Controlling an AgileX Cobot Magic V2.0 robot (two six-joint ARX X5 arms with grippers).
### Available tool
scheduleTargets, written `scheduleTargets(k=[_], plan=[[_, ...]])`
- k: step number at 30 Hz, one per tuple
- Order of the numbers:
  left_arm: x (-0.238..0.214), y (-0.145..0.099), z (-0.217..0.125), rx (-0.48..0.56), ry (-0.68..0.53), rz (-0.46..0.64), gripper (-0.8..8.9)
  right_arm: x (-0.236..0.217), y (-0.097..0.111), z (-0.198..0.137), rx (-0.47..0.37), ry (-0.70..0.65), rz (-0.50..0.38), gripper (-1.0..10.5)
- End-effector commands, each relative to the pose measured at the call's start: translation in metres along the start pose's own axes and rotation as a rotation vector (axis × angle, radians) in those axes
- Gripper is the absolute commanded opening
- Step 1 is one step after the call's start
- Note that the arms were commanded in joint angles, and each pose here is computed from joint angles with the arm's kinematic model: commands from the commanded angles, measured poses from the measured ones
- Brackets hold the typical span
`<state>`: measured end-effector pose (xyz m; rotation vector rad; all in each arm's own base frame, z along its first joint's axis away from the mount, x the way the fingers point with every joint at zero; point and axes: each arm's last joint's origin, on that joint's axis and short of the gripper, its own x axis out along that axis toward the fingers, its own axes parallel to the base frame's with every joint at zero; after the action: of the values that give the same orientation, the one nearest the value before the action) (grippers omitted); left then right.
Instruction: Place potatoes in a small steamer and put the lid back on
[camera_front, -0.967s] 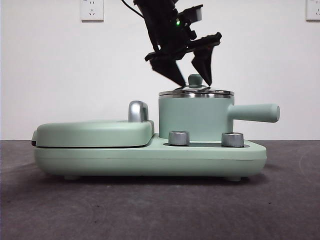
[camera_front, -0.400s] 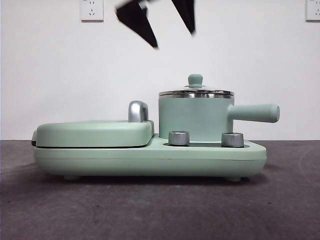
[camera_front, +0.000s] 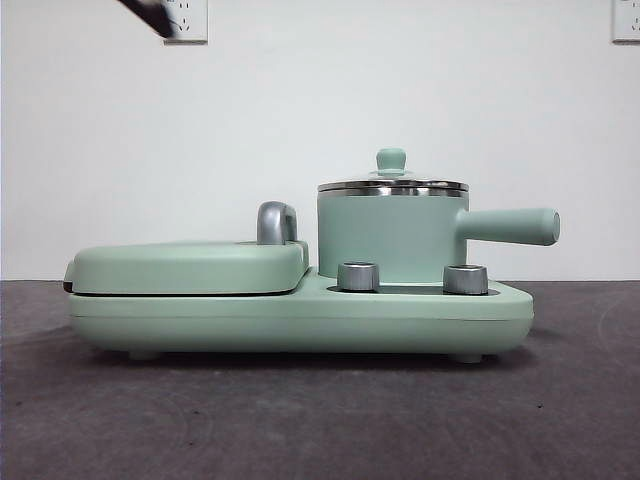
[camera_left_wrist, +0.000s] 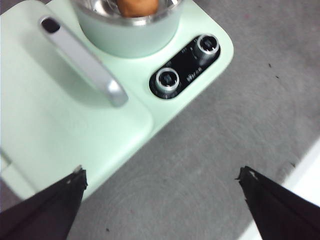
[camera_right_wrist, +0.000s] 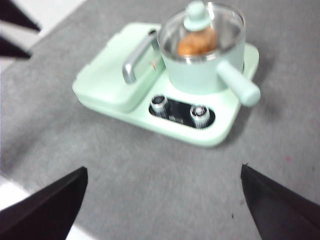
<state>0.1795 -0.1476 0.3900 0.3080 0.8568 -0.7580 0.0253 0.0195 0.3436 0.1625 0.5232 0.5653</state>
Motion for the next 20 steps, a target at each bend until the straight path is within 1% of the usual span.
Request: scheduleTargets(k=[1, 4, 10, 11, 12, 13, 14, 15, 16, 17, 20], plan=[[-0.018, -0.005, -0.020, 0.016, -0.088, -0.001, 4.94, -0.002, 0.002, 0.005, -0.044, -0.044, 0.023, 4.9], [-0.032, -0.008, -0.049, -0.003, -0.163, 0.001, 4.94, -0.001, 0.003, 0.008, -0.065, -0.059, 0.034, 4.9], [-0.038, -0.011, -0.106, -0.105, -0.256, -0.009, 4.82, 0.005, 0.005, 0.009, -0.092, -0.027, 0.056, 4.9], [-0.038, -0.012, -0.113, -0.113, -0.266, -0.011, 4.56, 0.006, 0.005, 0.010, -0.092, -0.020, 0.055, 4.8], [-0.037, -0.012, -0.121, -0.120, -0.275, -0.012, 3.60, 0.008, 0.005, 0.010, -0.092, -0.015, 0.056, 4.4], [-0.037, -0.012, -0.126, -0.121, -0.280, -0.012, 2.24, 0.009, 0.006, 0.011, -0.093, -0.008, 0.059, 3.2], [-0.037, -0.013, -0.132, -0.119, -0.282, -0.012, -0.13, 0.011, 0.006, 0.011, -0.092, 0.000, 0.063, 1.1], [-0.038, -0.013, -0.136, -0.120, -0.286, -0.012, 0.35, 0.012, 0.006, 0.011, -0.093, 0.007, 0.063, -0.1], [-0.039, -0.013, -0.138, -0.120, -0.288, -0.012, 0.00, 0.013, 0.006, 0.012, -0.091, 0.010, 0.058, 0.3], [-0.040, -0.014, -0.140, -0.120, -0.290, -0.012, 0.05, 0.015, 0.007, 0.012, -0.092, 0.017, 0.054, 0.1], [-0.043, -0.014, -0.143, -0.120, -0.297, -0.013, 0.06, 0.019, 0.007, 0.014, -0.088, 0.034, 0.045, 0.2]])
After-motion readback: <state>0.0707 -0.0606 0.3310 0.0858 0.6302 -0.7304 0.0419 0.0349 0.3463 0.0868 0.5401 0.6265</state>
